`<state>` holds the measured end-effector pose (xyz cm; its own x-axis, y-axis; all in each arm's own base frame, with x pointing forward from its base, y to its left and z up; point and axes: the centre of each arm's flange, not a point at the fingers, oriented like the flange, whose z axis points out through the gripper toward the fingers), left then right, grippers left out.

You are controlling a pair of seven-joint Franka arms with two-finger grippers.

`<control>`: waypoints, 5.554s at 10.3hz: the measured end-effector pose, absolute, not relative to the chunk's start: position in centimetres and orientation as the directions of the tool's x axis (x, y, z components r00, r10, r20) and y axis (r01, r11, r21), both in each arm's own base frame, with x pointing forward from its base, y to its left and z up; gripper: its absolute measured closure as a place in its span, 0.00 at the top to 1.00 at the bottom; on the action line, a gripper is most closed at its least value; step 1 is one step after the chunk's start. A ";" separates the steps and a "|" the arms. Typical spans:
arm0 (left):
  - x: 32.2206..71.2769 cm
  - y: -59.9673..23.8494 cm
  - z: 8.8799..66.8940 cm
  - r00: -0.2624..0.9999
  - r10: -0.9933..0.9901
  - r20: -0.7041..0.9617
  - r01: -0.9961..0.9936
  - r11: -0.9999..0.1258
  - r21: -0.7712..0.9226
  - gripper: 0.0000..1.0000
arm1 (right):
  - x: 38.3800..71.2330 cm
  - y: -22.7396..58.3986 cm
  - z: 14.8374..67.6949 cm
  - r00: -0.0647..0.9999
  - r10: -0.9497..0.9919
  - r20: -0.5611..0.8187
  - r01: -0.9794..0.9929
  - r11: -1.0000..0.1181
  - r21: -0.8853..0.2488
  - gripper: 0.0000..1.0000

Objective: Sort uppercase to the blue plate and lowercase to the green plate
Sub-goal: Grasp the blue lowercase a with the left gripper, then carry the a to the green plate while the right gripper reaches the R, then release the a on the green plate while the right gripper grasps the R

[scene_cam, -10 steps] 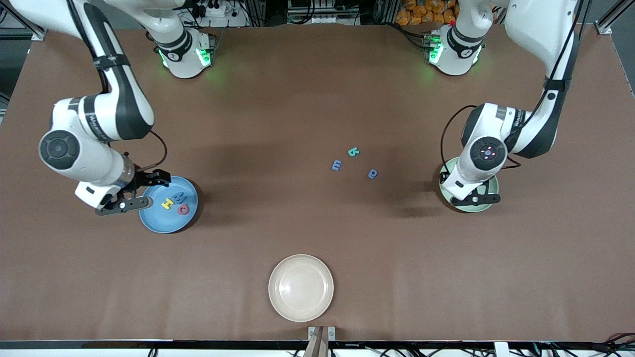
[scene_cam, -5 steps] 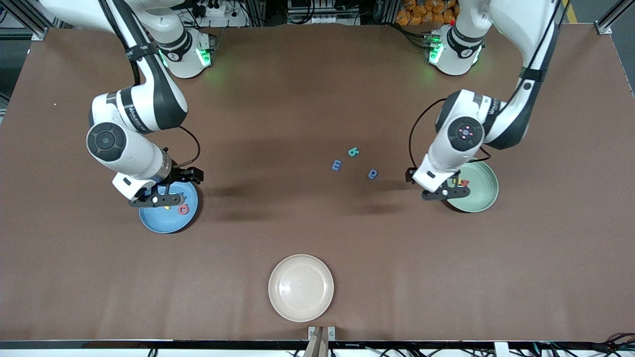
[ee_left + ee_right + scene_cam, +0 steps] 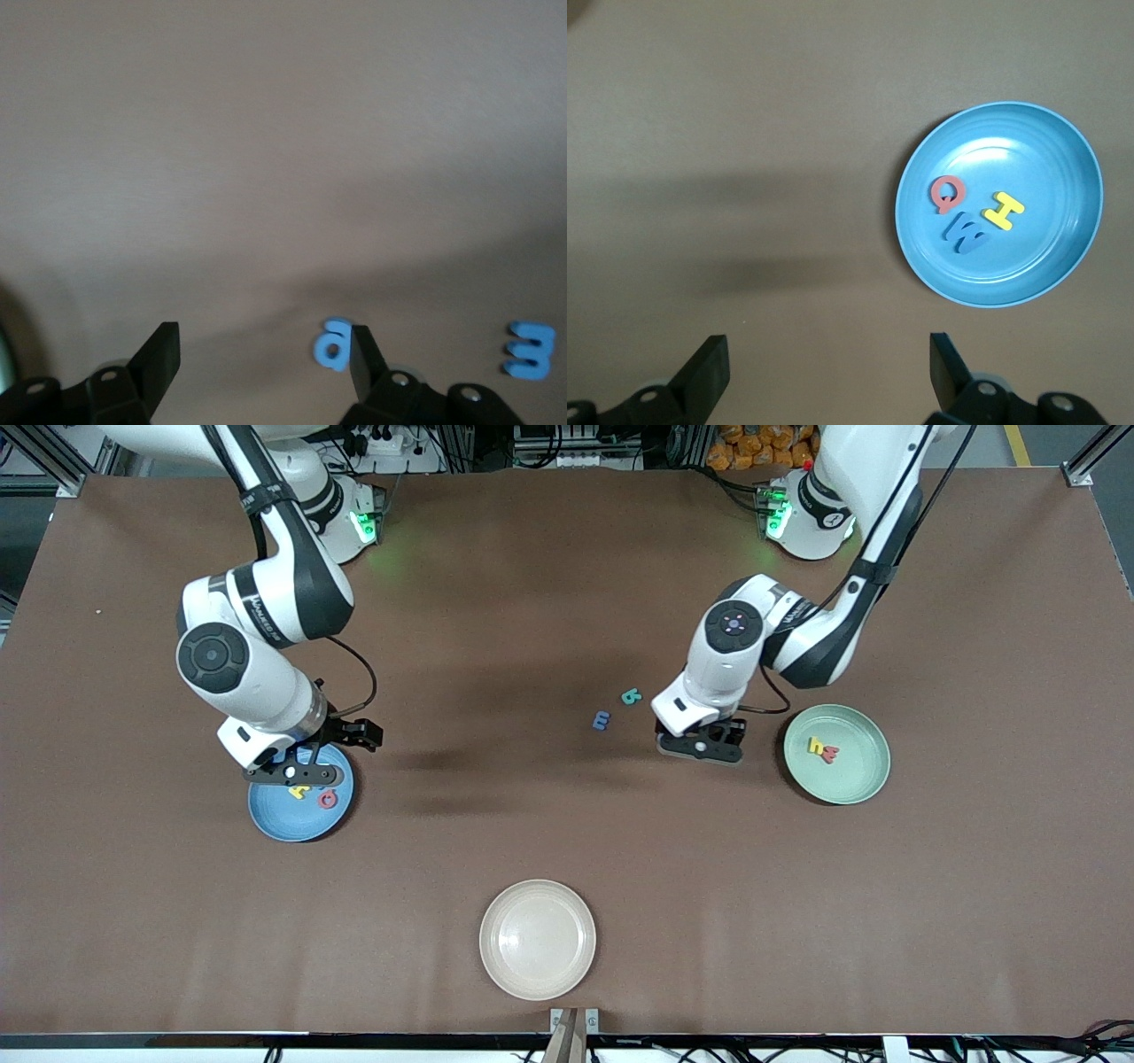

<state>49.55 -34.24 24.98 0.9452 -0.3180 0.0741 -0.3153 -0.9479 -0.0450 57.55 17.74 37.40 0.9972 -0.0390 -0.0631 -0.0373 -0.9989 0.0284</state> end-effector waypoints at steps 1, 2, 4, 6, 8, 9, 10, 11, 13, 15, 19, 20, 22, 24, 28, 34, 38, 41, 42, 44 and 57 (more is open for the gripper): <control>49.4 -34.5 24.6 0.919 -0.389 0.068 -0.387 -0.921 -0.047 0.86 | 57.5 17.6 37.9 0.997 -0.041 -0.059 -0.040 -0.999 0.029 1.00; 49.5 -34.3 24.6 0.894 -0.443 0.064 -0.440 -0.896 -0.051 0.87 | 57.4 17.5 38.4 0.997 -0.044 -0.059 -0.042 -0.999 0.031 1.00; 49.7 -34.0 24.4 0.855 -0.515 0.057 -0.512 -0.857 -0.056 0.87 | 57.4 17.3 38.8 0.997 -0.047 -0.059 -0.045 -0.998 0.032 1.00; 49.5 -34.4 24.0 0.809 -0.585 0.064 -0.583 -0.811 -0.052 0.82 | 57.4 17.1 38.8 0.997 -0.051 -0.064 -0.049 -0.998 0.034 1.00; 48.4 -35.7 22.9 0.782 -0.615 0.104 -0.616 -0.788 -0.025 0.80 | 57.4 17.1 38.5 0.996 -0.052 -0.071 -0.050 -0.998 0.036 1.00; 47.8 -35.9 22.1 0.776 -0.619 0.119 -0.622 -0.783 -0.013 0.79 | 57.4 17.1 38.2 0.996 -0.052 -0.077 -0.049 -0.998 0.038 1.00; 47.5 -35.8 21.2 0.774 -0.621 0.123 -0.625 -0.780 -0.005 0.79 | 57.4 17.1 37.9 0.995 -0.052 -0.082 -0.049 -0.998 0.039 1.00; 47.2 -35.8 20.4 0.769 -0.628 0.119 -0.633 -0.774 0.001 0.79 | 57.4 17.1 37.9 0.995 -0.052 -0.082 -0.049 -0.998 0.039 1.00; 46.6 -35.5 19.2 0.753 -0.650 0.104 -0.654 -0.757 0.005 0.77 | 57.4 17.1 37.9 0.995 -0.051 -0.081 -0.049 -0.998 0.038 1.00; 45.7 -35.1 18.2 0.742 -0.664 0.094 -0.668 -0.744 0.008 0.74 | 57.3 17.2 37.7 0.994 -0.050 -0.092 -0.046 -0.998 0.041 1.00; 45.1 -34.6 17.2 0.704 -0.705 0.084 -0.707 -0.707 -0.015 0.65 | 57.8 17.9 39.5 0.992 -0.071 -0.100 -0.073 -0.997 -0.010 0.99; 45.1 -34.7 17.2 0.701 -0.708 0.085 -0.710 -0.704 -0.017 0.61 | 58.0 18.2 40.8 0.991 -0.075 -0.112 -0.078 -0.997 -0.023 0.98; 45.1 -34.8 17.3 0.699 -0.710 0.090 -0.712 -0.702 -0.016 0.50 | 58.5 18.5 43.4 0.989 -0.084 -0.118 -0.091 -0.994 -0.056 0.96; 45.0 -34.9 17.4 0.697 -0.711 0.092 -0.713 -0.701 -0.016 0.42 | 59.0 18.5 44.5 0.988 -0.100 -0.113 -0.111 -0.990 -0.092 0.95; 45.0 -35.1 17.5 0.695 -0.712 0.096 -0.714 -0.700 -0.015 0.28 | 58.9 19.7 46.2 0.990 -0.082 -0.114 -0.094 -0.990 -0.105 0.94; 48.4 -30.8 20.0 0.772 -0.635 -0.014 -0.635 -0.771 -0.055 0.28 | 57.6 24.4 46.7 0.987 -0.100 -0.124 -0.113 -0.988 -0.100 0.95; 52.7 -18.1 24.1 0.737 -0.643 -0.208 -0.669 -0.738 -0.089 0.28 | 54.1 35.1 46.2 0.964 -0.242 -0.114 -0.254 -0.961 -0.105 0.94; 54.7 -7.9 24.6 0.695 -0.673 -0.252 -0.705 -0.708 -0.052 0.28 | 48.6 48.6 38.3 0.904 -0.406 -0.136 -0.419 -0.903 -0.094 0.94; 54.6 -7.2 24.4 0.698 -0.668 -0.257 -0.700 -0.713 -0.047 0.28 | 46.7 52.1 35.2 0.885 -0.445 -0.139 -0.456 -0.888 -0.065 0.93; 54.3 -7.5 24.2 0.734 -0.638 -0.234 -0.656 -0.755 0.000 0.28 | 44.8 56.6 31.2 0.830 -0.544 -0.123 -0.554 -0.829 -0.072 0.86; 61.4 0.1 33.9 0.974 -0.203 -0.099 -0.204 -0.979 0.005 0.81 | 41.7 62.1 19.4 0.628 -0.768 -0.122 -0.777 -0.627 -0.056 0.67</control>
